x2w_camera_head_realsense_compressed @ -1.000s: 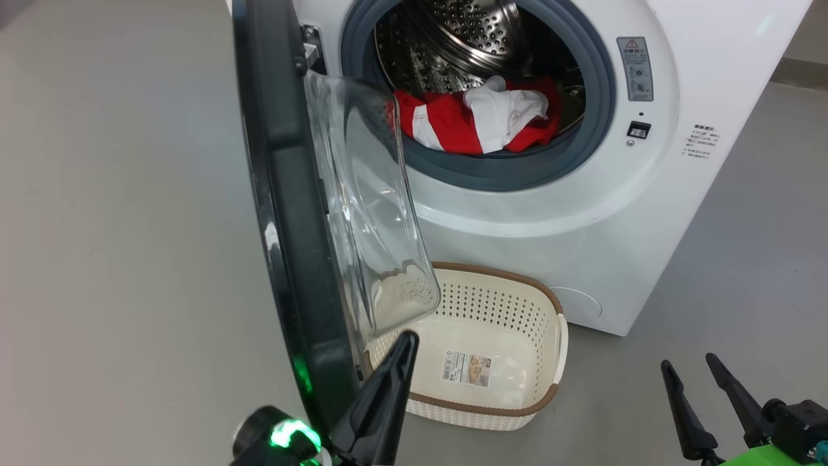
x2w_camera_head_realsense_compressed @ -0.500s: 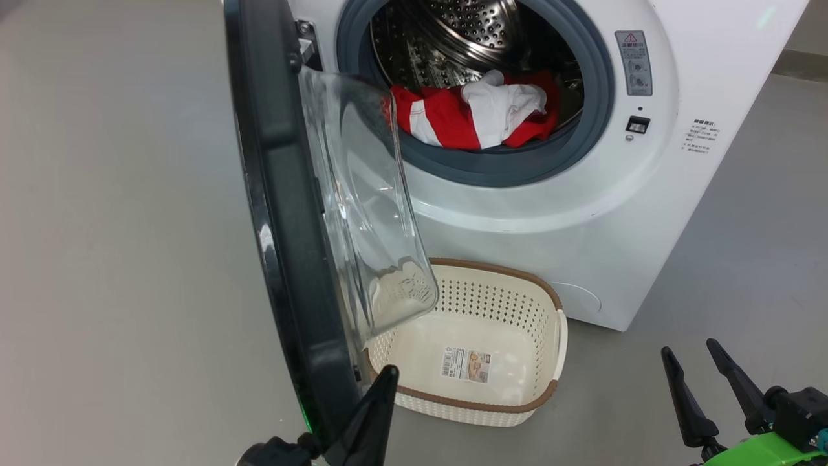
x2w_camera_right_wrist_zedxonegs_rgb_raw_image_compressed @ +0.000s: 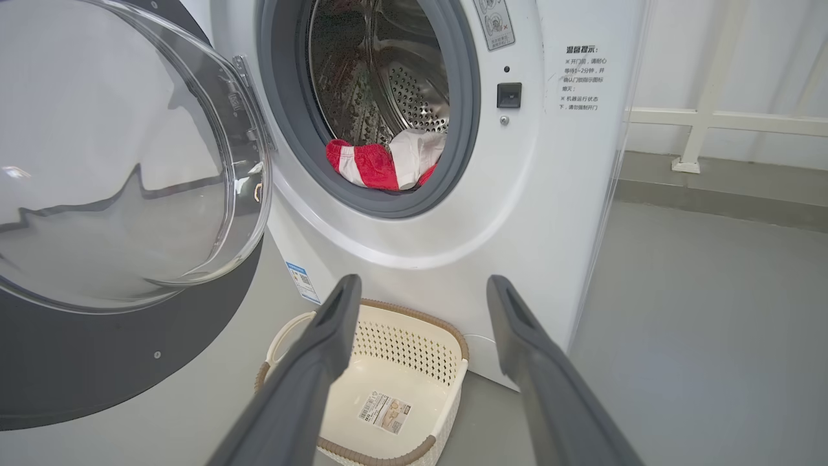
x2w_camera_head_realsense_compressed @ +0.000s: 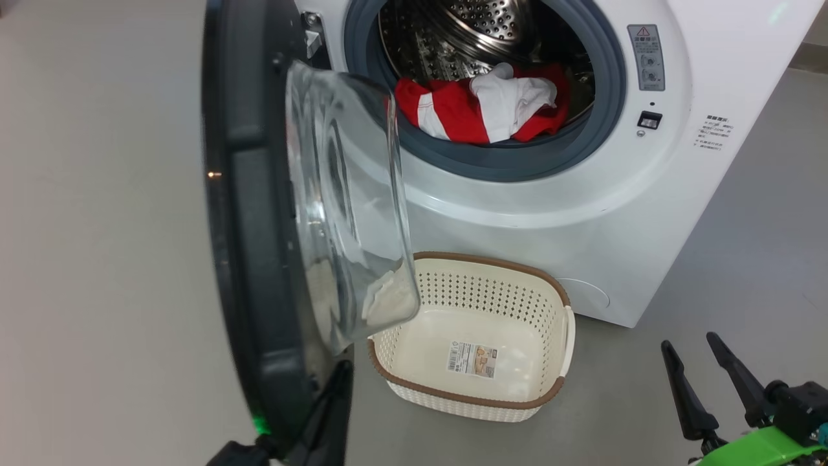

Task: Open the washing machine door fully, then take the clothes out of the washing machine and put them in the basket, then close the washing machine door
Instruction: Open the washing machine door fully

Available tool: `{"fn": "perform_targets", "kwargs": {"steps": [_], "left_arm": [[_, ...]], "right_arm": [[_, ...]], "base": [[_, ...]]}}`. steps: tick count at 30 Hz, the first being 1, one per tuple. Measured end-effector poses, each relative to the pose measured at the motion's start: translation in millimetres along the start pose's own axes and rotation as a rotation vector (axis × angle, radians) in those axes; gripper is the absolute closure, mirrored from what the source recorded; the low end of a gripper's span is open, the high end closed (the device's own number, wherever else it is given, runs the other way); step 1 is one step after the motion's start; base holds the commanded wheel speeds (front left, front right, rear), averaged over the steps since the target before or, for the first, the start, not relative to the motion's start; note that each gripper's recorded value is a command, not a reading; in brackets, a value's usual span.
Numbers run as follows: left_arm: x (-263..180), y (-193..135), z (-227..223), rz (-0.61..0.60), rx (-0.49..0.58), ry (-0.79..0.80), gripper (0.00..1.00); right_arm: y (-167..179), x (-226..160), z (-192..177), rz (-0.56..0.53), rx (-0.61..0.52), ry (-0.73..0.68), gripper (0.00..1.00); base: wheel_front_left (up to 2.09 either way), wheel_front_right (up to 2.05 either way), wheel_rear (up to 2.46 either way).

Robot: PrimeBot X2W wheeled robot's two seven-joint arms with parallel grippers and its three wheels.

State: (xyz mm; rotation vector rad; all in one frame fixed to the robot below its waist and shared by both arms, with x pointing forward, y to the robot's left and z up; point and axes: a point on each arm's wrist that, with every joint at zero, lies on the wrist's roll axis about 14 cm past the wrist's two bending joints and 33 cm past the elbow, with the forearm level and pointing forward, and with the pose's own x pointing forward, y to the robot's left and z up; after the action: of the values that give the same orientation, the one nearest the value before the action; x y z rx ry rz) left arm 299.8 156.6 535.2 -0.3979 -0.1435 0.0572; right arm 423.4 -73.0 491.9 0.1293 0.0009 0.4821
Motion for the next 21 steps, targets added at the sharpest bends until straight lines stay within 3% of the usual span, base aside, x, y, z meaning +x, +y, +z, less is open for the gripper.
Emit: {"fn": "perform_targets", "kwargs": {"steps": [21], "left_arm": [[-19, 121, 31, 0.327, 0.185, -0.031, 1.00]], "right_arm": [[13, 20, 6, 0.059, 0.000, -0.025, 0.00]], "base": [[0.00, 0.00, 0.00]]}}
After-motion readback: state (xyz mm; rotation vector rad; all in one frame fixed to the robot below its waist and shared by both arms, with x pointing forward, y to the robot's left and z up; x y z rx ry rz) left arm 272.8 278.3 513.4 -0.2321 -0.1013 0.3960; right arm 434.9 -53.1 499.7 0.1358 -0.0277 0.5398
